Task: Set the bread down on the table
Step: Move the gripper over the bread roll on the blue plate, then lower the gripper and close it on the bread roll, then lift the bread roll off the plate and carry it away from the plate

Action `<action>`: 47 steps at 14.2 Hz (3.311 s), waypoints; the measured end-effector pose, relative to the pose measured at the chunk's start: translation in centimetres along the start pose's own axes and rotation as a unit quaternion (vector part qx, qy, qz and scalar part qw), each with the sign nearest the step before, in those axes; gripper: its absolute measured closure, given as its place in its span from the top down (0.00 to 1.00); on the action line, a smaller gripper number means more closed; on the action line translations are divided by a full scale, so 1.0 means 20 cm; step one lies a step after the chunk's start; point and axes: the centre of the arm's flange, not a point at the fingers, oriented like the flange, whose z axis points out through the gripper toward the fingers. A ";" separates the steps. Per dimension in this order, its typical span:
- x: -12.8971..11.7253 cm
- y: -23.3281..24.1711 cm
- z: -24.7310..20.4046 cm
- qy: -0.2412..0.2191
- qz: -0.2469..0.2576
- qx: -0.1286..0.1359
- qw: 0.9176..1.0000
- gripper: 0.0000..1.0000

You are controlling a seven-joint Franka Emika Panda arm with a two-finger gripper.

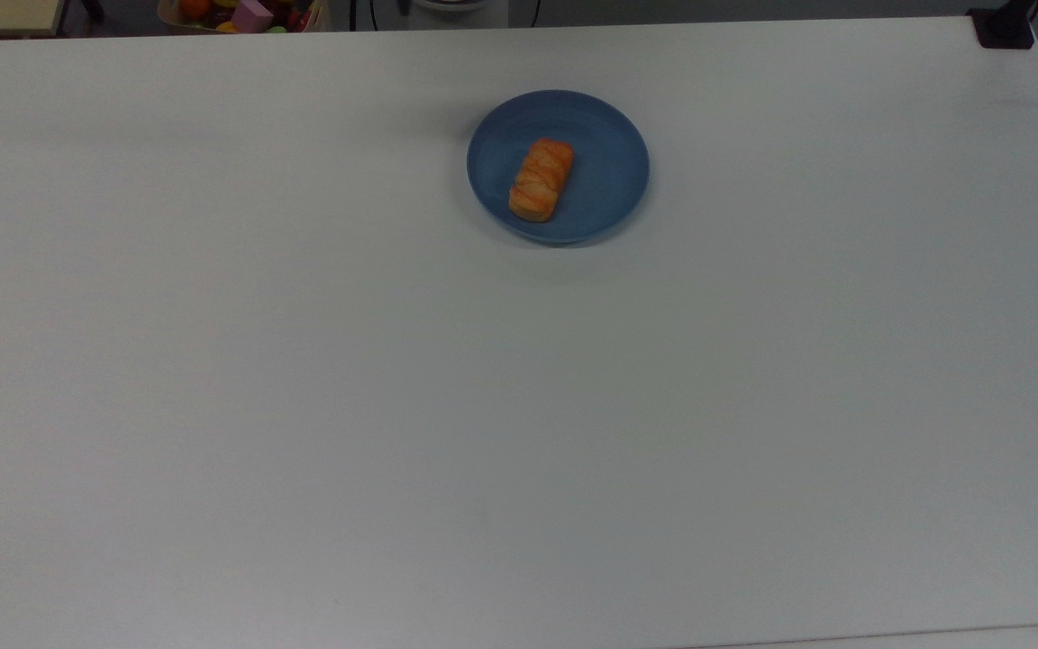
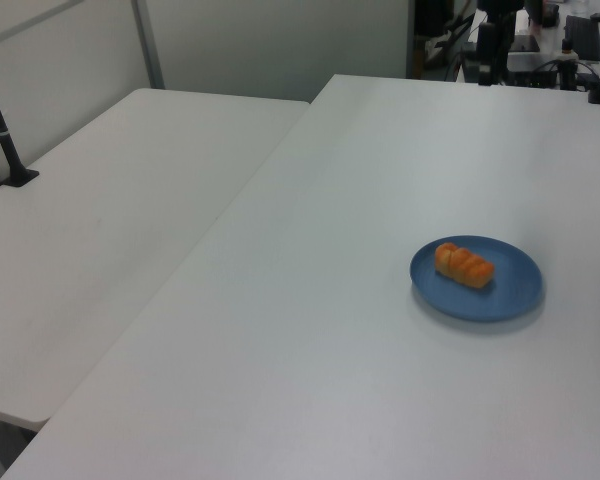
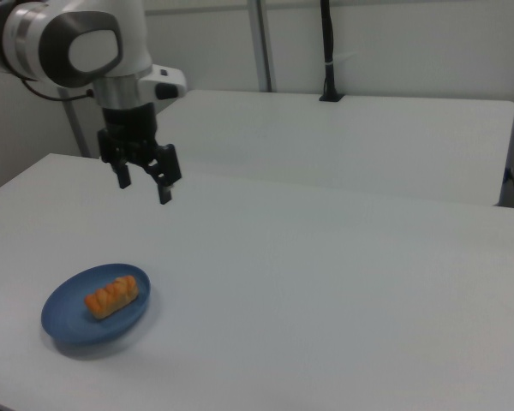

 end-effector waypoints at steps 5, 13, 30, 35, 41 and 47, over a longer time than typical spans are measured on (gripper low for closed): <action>-0.03 -0.28 0.34 -0.057 -0.027 -0.008 0.998 1.00; 0.00 -0.52 0.87 -0.045 0.027 -0.024 0.998 1.00; 0.00 -0.82 1.39 -0.058 0.047 -0.056 0.996 0.35; -0.03 -0.84 1.03 -0.045 0.043 -0.039 0.997 0.15; -0.08 -0.73 0.49 -0.039 0.048 -0.037 0.997 0.11; 0.02 -0.17 0.13 -0.017 0.035 -0.028 0.999 0.11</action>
